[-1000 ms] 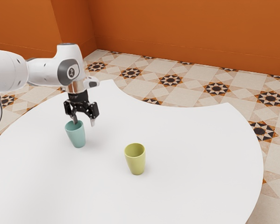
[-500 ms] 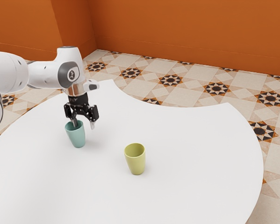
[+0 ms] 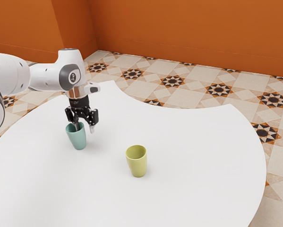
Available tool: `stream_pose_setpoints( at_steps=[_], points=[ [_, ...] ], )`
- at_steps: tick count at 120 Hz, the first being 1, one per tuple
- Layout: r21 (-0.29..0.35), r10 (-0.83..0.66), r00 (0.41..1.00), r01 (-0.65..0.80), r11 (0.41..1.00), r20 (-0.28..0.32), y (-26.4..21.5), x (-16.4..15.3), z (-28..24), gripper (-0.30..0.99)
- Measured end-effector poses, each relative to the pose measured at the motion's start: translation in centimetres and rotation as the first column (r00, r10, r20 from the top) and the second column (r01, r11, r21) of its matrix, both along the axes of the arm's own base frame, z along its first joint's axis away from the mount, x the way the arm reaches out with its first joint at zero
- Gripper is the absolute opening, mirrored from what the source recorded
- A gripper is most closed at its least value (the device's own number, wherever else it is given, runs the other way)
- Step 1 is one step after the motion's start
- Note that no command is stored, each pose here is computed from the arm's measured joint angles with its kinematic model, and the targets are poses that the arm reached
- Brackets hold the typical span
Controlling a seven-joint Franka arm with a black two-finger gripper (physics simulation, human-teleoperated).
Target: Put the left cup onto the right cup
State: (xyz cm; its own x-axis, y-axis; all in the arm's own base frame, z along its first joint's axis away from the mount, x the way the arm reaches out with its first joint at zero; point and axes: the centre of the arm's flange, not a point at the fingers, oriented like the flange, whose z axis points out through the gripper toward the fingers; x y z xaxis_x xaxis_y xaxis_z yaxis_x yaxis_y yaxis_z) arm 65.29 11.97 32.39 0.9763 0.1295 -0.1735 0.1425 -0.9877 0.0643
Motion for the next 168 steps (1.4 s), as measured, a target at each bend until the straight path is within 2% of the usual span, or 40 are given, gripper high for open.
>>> stream_pose_setpoints(
  at_steps=[43,168],
  points=[
    [0.001,0.005,1.000,-0.005,1.000,0.001,0.4,-0.1,0.0,0.26],
    [0.008,0.009,1.000,-0.008,1.000,-0.008,1.3,-0.1,-0.5,-0.08]
  ],
)
